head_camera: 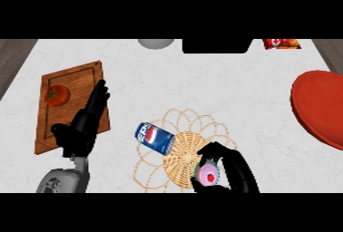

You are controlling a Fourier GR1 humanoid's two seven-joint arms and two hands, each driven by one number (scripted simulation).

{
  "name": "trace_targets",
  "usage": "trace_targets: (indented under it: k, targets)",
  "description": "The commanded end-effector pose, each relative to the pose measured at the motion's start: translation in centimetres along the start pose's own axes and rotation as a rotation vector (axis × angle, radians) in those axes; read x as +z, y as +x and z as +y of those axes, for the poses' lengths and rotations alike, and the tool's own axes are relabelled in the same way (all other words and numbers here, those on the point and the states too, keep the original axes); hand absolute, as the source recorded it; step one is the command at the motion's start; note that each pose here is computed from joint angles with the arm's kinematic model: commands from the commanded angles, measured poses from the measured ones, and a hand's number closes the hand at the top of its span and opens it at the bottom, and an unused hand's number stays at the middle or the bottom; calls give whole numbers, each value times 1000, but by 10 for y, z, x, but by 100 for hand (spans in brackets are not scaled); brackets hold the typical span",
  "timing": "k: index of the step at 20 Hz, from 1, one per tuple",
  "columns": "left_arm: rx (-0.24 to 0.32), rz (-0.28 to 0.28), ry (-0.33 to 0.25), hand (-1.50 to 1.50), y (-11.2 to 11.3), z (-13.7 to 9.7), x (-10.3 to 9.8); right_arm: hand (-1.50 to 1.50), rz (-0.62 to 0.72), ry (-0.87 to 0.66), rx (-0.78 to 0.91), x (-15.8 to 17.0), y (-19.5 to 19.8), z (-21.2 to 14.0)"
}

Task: Pick the cupcake from the placemat and place it in the bowl

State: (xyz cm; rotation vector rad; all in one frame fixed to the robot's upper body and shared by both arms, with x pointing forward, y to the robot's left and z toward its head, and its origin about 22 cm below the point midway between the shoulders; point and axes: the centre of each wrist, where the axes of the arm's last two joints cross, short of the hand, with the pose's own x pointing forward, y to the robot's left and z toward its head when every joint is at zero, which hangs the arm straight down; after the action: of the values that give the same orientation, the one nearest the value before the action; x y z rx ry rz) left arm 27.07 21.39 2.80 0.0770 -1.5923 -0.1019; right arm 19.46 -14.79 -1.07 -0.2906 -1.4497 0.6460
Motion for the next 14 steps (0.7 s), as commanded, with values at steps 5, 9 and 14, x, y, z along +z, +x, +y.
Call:
trace_targets:
  k: [5,9,14]
  targets:
    - [3,13,12,0,-1,9,-3,150,-271,-160,-89,38,-18,-101]
    - [1,1,18,0,-6,0,7,150,-363,-299,-8,44,12,-120]
    - [-11,12,15,0,-9,17,1,150,-369,-395,106,83,54,-157]
